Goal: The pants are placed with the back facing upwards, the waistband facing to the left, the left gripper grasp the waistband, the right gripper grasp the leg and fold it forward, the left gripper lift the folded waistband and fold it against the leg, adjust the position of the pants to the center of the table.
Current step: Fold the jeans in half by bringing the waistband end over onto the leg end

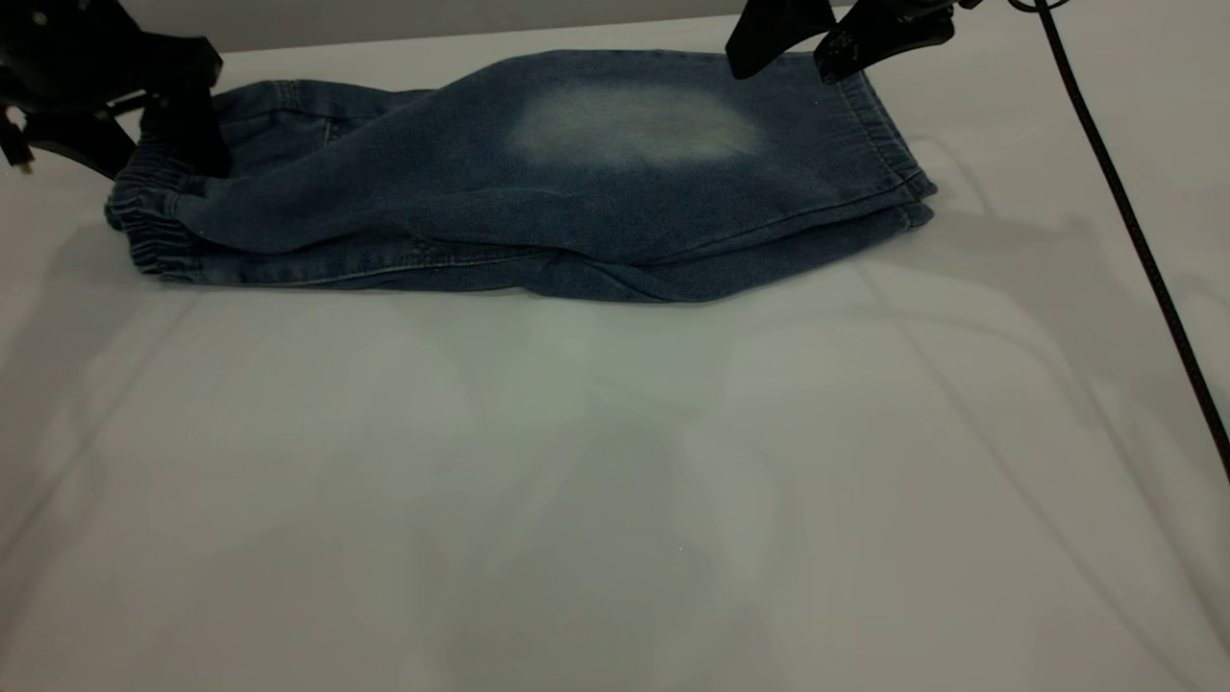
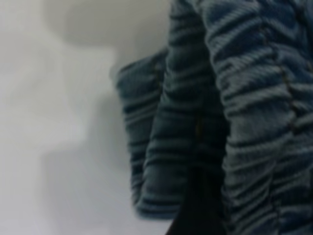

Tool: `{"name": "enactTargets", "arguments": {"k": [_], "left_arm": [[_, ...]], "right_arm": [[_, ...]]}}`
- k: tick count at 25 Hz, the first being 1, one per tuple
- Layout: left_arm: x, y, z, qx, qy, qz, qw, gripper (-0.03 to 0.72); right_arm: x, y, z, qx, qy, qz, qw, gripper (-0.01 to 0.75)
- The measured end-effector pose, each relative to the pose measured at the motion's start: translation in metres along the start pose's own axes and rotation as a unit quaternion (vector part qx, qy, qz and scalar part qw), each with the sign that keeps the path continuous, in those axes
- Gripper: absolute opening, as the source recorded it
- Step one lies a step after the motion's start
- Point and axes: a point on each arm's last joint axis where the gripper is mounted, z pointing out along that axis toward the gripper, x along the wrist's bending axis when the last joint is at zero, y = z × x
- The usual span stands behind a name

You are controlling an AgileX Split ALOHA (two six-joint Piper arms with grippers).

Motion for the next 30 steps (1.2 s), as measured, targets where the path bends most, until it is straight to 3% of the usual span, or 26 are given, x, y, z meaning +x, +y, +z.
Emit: {"name": "enactTargets", "arguments": {"k": [11, 20, 30], "left_arm": [[0.025, -0.005, -0.007, 0.021, 0.067, 0.022, 0.997, 0.513], [0.021, -0.009, 0.024, 0.025, 0.022, 0.009, 0.999, 0.513], [0.011, -0.004, 0.027, -0.007, -0.024, -0.002, 1.000, 0.493]], "right_arm": [[0.001, -0.001, 0.000, 0.005, 0.005, 0.001, 1.000, 0.511], [0.000, -0.001, 0.000, 0.004, 0.005, 0.002, 1.000, 0.511], [0.001, -0.001, 0.000, 0.004, 0.005, 0.003, 1.000, 0.496]]}}
